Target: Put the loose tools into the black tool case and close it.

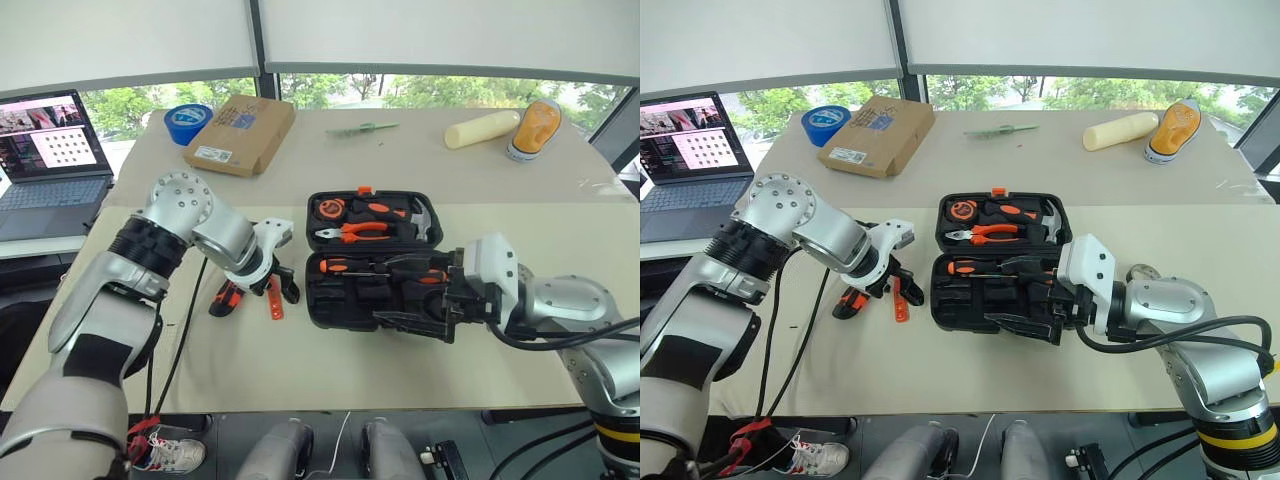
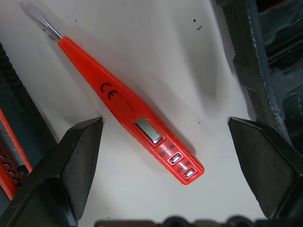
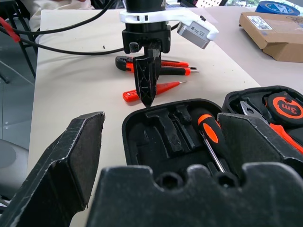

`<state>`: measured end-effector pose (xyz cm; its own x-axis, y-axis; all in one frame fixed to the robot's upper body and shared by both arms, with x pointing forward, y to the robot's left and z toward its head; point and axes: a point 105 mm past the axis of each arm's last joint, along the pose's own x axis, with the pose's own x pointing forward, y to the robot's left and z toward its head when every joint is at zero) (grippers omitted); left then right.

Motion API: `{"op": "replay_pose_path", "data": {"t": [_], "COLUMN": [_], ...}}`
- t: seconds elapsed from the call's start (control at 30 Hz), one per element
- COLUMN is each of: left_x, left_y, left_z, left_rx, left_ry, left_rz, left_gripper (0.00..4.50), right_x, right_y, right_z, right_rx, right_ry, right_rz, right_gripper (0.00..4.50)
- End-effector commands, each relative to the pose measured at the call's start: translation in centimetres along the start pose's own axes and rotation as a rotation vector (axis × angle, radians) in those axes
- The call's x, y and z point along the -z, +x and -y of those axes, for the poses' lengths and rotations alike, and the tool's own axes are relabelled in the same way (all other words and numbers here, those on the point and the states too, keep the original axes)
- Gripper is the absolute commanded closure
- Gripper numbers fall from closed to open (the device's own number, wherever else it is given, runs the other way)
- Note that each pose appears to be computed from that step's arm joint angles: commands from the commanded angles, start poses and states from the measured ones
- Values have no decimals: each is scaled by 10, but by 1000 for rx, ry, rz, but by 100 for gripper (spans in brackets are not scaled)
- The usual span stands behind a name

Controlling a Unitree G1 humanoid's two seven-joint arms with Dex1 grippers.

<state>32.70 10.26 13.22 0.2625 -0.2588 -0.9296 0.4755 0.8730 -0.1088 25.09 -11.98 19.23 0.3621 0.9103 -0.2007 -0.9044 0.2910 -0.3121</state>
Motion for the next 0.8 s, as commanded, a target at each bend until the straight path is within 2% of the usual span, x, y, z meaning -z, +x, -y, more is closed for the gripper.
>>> {"op": "replay_pose_path", "data": {"t": [0.03,0.13,0.17,0.3,0.67,0.77,0.8], "left_x": [6,8,7,7,16,17,17], "left_y": [8,14,16,19,25,26,26], "left_z": [8,7,6,5,-5,-5,-5], "left_rx": [20,4,-3,-13,-49,-52,-51], "left_ry": [13,2,-3,-23,-23,-17,-17], "left_rz": [-16,-22,-22,-25,-41,-40,-39], "left_gripper": [0,73,125,240,240,305,348], "right_x": [-14,-15,-15,-15,-16,-16,-16], "right_y": [-2,-2,-2,-3,-4,-5,-5], "right_z": [2,3,2,1,1,1,1], "right_rx": [22,27,29,34,47,49,49], "right_ry": [-65,-68,-68,-67,-68,-70,-71], "right_rz": [30,34,35,33,34,35,35], "right_gripper": [6,0,0,0,0,0,0]}}
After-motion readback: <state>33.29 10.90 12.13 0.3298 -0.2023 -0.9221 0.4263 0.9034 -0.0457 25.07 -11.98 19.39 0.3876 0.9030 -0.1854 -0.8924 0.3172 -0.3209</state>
